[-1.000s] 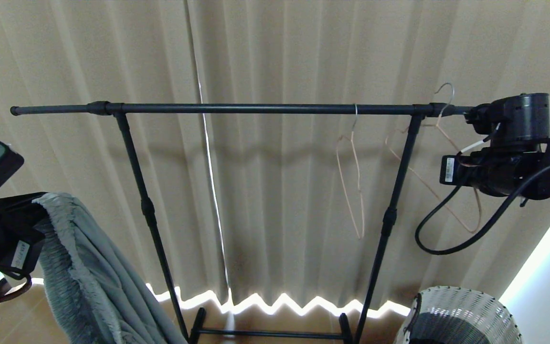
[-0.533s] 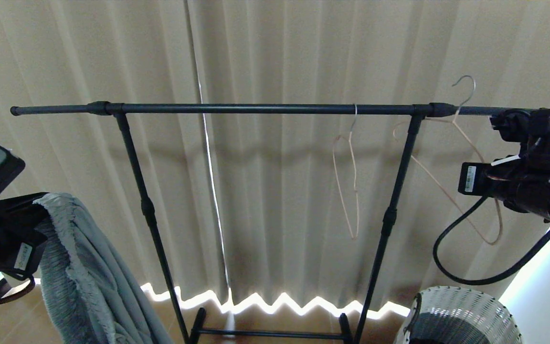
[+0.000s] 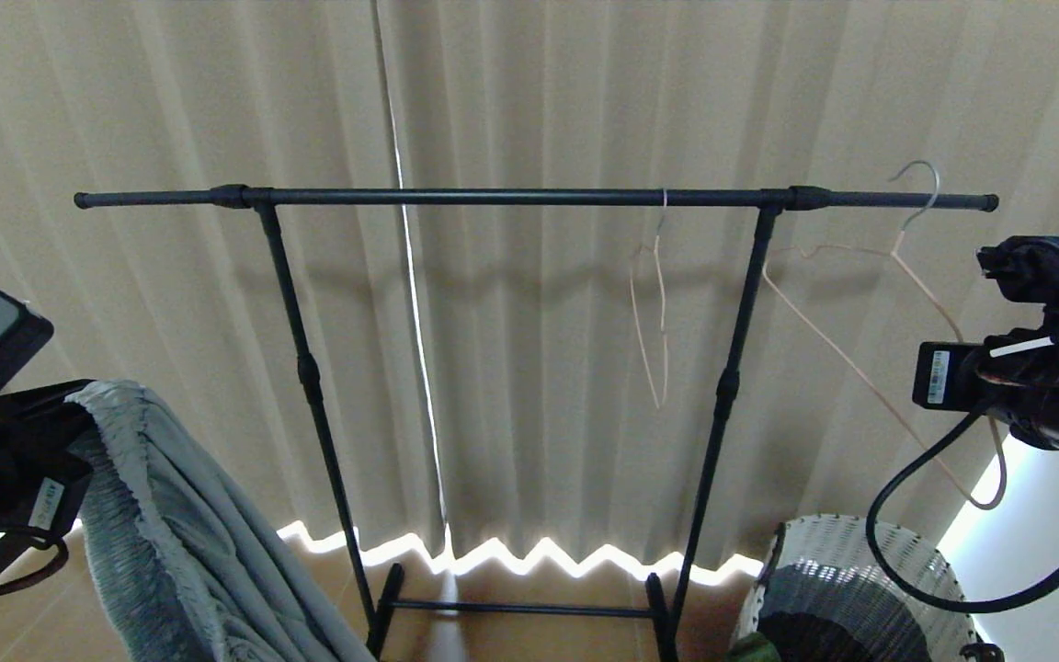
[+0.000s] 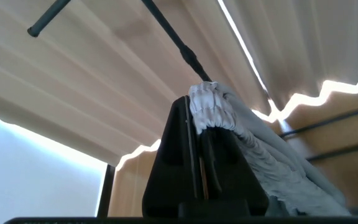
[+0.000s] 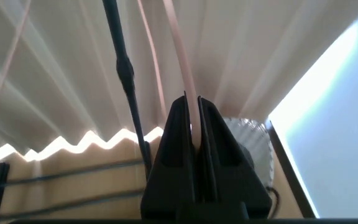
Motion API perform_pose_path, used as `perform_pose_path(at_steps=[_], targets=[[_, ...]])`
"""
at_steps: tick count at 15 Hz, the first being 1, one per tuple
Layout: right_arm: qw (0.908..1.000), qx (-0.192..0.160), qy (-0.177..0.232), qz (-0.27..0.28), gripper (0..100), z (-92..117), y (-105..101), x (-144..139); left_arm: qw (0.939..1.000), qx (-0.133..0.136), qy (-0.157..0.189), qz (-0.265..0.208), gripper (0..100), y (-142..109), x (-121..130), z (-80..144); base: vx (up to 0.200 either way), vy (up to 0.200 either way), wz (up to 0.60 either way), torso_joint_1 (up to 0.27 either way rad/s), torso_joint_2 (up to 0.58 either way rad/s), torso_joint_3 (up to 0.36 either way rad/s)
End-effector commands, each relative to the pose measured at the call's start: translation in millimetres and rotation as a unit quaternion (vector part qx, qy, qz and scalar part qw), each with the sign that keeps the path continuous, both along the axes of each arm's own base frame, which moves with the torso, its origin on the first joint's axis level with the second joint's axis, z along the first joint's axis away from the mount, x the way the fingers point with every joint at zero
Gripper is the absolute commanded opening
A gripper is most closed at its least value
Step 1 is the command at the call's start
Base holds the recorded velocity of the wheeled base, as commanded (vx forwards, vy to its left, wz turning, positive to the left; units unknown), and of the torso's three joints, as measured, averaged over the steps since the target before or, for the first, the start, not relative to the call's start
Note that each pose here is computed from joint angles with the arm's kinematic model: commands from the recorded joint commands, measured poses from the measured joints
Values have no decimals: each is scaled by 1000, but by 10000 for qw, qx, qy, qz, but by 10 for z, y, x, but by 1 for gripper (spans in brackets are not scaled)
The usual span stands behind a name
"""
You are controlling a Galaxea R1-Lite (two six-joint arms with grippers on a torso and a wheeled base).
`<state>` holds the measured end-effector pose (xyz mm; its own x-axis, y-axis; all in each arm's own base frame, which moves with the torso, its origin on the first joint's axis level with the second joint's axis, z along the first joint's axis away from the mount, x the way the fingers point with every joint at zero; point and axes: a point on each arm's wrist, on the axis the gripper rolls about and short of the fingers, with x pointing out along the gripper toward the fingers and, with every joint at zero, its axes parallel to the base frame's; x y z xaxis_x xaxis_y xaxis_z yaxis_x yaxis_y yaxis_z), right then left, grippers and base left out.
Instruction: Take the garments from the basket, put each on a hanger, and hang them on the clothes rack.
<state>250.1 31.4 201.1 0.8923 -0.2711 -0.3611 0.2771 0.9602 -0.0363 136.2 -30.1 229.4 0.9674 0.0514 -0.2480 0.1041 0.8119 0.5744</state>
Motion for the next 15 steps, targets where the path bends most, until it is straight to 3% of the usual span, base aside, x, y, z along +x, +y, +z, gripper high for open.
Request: perform_pose_path(at_steps=[1,8,15], targets=[[10000,2,-11,7,0,-3,-10,-81,10000,6,2,0,0,0,-2,-2,-200,0,0,2,-2,2],[9999,15,-87,129,0,36,42,-128,10000,15,53,1,0,-4,9,-35,-29,0,0,0,1,1],[9992,-45,-126,365,0,62,130,-169,10000,15,53,1,0,-4,9,-35,0,200,0,4,3,3]])
